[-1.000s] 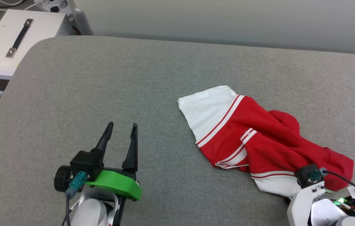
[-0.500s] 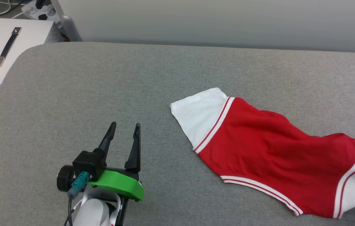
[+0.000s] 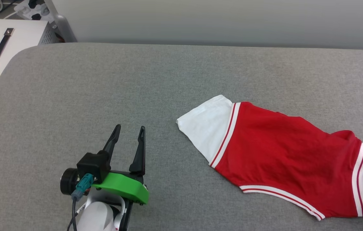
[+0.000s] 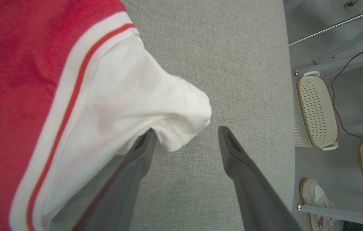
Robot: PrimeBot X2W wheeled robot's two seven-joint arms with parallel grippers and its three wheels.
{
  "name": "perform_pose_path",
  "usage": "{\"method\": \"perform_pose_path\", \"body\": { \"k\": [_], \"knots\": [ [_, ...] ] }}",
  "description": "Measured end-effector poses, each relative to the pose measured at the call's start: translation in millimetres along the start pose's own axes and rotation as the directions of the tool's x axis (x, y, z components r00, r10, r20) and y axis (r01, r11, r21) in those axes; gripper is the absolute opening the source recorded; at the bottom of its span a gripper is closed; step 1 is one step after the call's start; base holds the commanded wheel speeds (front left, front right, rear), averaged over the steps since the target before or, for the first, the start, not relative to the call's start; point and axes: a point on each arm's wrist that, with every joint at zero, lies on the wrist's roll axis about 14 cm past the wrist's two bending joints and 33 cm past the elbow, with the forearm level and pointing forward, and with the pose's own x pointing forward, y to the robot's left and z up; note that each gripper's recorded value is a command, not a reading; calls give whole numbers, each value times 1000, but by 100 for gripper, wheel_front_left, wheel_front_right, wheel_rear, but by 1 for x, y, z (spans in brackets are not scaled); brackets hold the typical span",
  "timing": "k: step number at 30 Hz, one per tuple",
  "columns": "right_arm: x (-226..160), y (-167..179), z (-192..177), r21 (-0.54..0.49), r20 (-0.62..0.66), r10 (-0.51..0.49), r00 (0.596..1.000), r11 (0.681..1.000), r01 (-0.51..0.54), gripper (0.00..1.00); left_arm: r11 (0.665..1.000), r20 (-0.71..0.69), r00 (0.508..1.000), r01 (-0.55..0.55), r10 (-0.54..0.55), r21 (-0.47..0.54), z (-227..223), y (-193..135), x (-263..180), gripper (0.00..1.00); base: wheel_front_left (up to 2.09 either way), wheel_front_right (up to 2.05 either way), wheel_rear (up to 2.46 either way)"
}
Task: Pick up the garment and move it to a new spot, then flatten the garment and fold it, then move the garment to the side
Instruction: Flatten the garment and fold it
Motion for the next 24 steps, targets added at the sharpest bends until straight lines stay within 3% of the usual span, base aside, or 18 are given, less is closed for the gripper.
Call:
{"method": "perform_pose_path", "body": {
  "k": [7,14,18,24],
  "knots": [
    [-20,-3,50,97,278,-48,959,995,21,100,999,35,999,31,-30,-8,12,-12,0,100,0,0,0],
    [-58,-12,94,184,496,-123,860,982,34,100,997,66,995,71,-70,-8,22,-26,2,100,0,0,0],
    [-84,-7,117,248,607,-157,779,969,2,100,996,84,992,92,-91,-9,28,-34,2,100,0,0,0],
    [-107,10,118,360,674,-208,709,931,-69,100,994,89,991,101,-98,-31,29,-38,-1,100,0,0,0]
  ]
}}
